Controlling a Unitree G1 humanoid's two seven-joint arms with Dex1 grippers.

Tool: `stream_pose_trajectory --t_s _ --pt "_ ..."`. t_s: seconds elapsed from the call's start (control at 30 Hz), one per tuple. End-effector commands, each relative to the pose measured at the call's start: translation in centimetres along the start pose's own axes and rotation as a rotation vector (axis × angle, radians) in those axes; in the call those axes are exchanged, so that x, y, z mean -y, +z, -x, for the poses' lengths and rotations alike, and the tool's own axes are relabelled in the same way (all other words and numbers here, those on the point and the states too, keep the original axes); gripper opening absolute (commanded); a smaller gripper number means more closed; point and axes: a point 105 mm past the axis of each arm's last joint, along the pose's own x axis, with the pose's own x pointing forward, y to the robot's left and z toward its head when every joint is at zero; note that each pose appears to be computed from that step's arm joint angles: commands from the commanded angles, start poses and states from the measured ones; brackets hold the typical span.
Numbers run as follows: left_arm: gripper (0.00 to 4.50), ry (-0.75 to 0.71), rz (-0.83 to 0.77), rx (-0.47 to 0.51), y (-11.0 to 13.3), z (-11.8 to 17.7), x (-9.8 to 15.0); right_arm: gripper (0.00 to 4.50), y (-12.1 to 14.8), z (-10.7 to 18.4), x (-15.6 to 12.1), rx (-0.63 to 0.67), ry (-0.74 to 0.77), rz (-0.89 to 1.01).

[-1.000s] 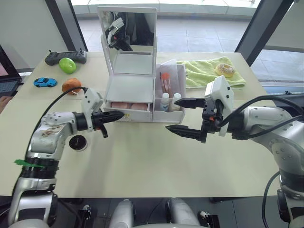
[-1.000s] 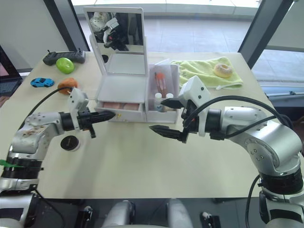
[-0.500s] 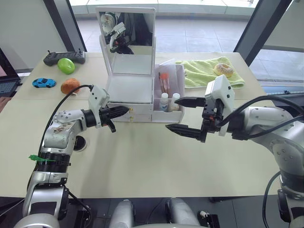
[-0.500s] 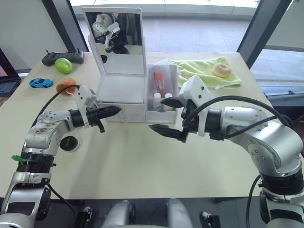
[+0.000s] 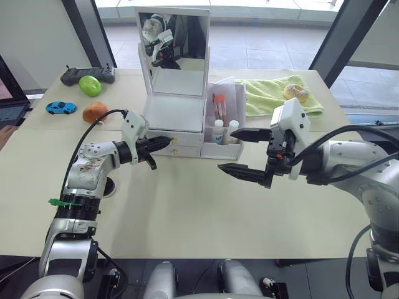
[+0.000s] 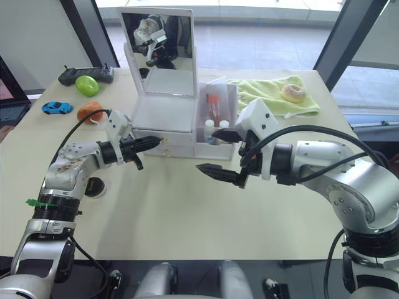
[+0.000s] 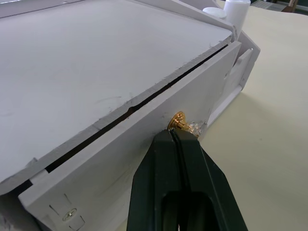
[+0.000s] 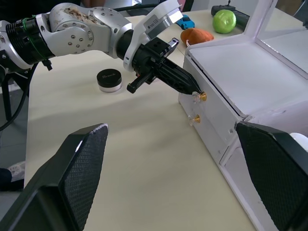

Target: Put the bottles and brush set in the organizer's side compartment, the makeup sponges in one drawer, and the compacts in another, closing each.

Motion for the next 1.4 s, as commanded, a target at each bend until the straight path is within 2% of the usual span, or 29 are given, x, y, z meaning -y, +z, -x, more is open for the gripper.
stream_pose_trajectory --t_s 0.03,0.47,0.63,0.77,1.2,1.4 --pt "0.01 0.007 -0.028 0.021 0.9 0.1 0.0 4.5 0.7 0.5 -0.3 0.011 -0.006 0.031" --pt "0.01 0.068 -0.021 0.012 1.4 3.2 -1.6 4.5 0.8 0.4 -0.4 0.02 -0.001 0.027" --pt "0.01 0.104 -0.032 0.01 1.5 2.8 -2.2 4.5 0.8 0.4 -0.5 0.021 0.003 0.026" --pt "0.01 0.137 -0.049 -0.028 0.7 2.2 -2.6 4.5 1.0 0.5 -0.5 0.023 0.002 0.029" --pt "0.01 0.159 -0.054 0.009 1.5 2.0 -3.0 4.5 0.7 0.7 -0.9 0.014 0.002 0.012" --pt "0.01 0.152 -0.039 0.022 1.8 3.1 -2.8 4.5 0.6 0.9 -0.8 0.012 -0.002 0.01"
